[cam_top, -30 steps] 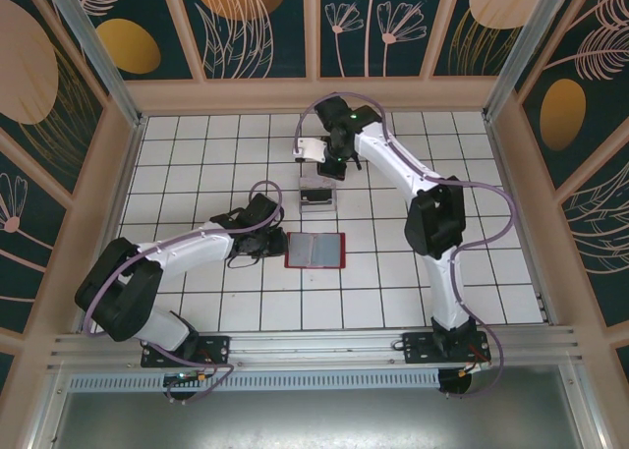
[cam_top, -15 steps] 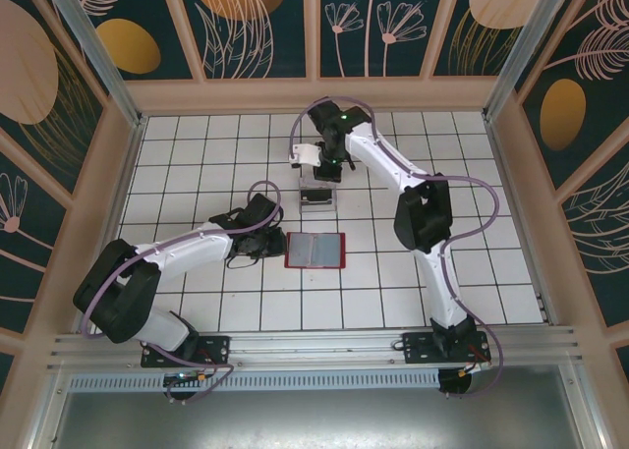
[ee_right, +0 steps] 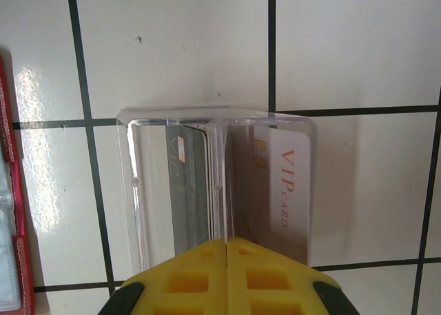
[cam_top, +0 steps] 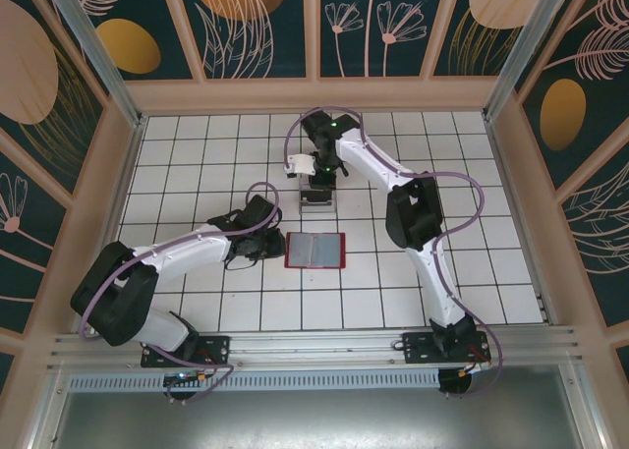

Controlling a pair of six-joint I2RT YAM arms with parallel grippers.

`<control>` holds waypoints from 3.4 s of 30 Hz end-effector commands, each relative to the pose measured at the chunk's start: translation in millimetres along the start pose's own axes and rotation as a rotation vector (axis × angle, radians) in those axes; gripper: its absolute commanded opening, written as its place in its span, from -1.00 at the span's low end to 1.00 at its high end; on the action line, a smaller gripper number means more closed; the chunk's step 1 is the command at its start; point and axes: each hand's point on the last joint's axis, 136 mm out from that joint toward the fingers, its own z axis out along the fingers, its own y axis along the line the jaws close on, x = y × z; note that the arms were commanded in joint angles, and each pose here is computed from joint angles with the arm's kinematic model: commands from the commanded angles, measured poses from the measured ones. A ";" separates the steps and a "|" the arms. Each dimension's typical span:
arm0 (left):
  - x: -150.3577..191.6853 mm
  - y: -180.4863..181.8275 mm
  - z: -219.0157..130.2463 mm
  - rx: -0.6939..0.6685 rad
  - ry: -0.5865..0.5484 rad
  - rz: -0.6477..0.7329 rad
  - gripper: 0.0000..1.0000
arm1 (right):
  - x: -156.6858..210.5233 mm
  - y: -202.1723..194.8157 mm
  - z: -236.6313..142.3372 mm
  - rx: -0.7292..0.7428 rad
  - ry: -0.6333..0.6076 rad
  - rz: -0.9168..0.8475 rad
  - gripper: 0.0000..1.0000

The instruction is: Take the credit cards out of the card holder

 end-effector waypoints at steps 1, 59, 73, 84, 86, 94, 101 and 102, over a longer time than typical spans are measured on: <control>3.7 5.0 -2.7 -0.018 -0.002 -0.009 -0.56 | -5.6 4.4 8.5 -0.027 -0.007 -0.018 -0.83; -18.0 -1.1 15.1 -0.024 -0.023 0.055 -0.60 | -38.7 35.4 -69.1 0.008 -0.527 1.116 -0.89; -47.0 16.8 6.1 -0.018 -0.054 0.033 -0.61 | -41.6 116.5 -35.5 -0.099 -0.400 1.393 -0.89; -57.4 53.4 -9.6 -0.074 -0.091 -0.001 -0.61 | -59.0 147.9 14.6 -0.133 -0.265 1.502 -0.66; -57.2 56.5 -11.0 -0.083 -0.093 -0.001 -0.61 | -61.8 150.8 21.9 -0.139 -0.246 1.511 -0.64; -57.5 55.7 -9.2 -0.075 -0.090 0.000 -0.61 | -68.4 157.8 38.0 -0.151 -0.196 1.503 -0.57; -57.1 55.6 -8.9 -0.073 -0.089 0.001 -0.60 | -59.6 164.9 52.8 -0.153 -0.141 1.514 -0.52; -56.5 55.9 -8.7 -0.074 -0.088 0.001 -0.60 | -58.8 166.7 54.7 -0.156 -0.134 1.514 -0.52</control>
